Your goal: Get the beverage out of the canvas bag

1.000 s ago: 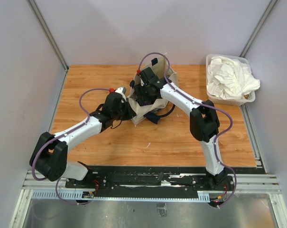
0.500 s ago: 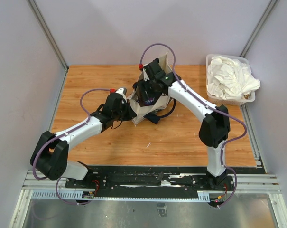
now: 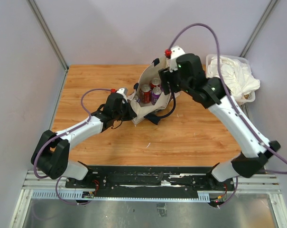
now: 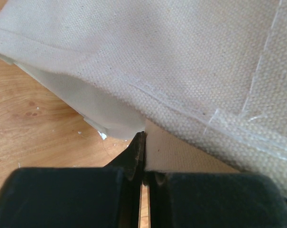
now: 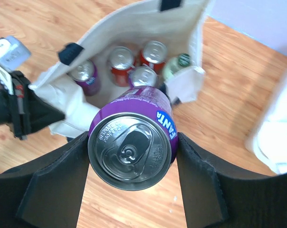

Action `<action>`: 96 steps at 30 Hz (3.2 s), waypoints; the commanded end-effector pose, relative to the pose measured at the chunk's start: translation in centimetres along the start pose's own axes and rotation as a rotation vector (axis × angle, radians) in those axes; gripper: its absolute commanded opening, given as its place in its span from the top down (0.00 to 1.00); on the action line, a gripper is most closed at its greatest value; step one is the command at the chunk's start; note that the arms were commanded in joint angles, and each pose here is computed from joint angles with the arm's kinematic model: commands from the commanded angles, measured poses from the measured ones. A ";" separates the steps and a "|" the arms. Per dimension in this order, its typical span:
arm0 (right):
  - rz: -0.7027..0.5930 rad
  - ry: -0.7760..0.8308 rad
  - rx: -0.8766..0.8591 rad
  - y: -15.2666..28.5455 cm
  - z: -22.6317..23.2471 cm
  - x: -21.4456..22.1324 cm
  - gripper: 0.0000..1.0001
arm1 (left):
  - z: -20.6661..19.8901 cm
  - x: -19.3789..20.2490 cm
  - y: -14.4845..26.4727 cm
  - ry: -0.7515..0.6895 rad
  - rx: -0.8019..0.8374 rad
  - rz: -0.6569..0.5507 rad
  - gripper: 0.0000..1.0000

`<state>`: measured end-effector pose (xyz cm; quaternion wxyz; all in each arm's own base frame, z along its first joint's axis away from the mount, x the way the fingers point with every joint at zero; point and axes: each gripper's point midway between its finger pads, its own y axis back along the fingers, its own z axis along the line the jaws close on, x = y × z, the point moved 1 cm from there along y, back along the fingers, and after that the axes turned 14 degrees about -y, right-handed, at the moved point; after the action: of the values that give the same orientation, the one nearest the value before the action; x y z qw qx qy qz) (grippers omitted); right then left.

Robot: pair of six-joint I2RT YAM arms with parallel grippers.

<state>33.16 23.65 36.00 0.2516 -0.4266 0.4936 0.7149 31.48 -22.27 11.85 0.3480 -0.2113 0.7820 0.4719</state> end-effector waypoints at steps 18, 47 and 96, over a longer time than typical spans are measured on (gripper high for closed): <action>0.065 -0.229 0.368 3.3 -13.6 14.8 0.99 | 2.1 4.7 0.8 -0.043 -0.067 0.184 0.71; 0.124 -0.341 0.327 -7.2 -16.5 21.4 0.77 | 2.0 3.7 0.3 -0.041 -0.084 0.197 0.82; 0.319 0.012 0.045 -16.2 -1.9 6.5 0.30 | 1.4 3.2 0.4 -0.034 -0.055 0.169 0.79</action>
<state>42.69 28.54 24.41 0.1636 -0.3564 0.5357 0.7478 31.36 -22.24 11.96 0.3468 -0.1866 0.7801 0.4861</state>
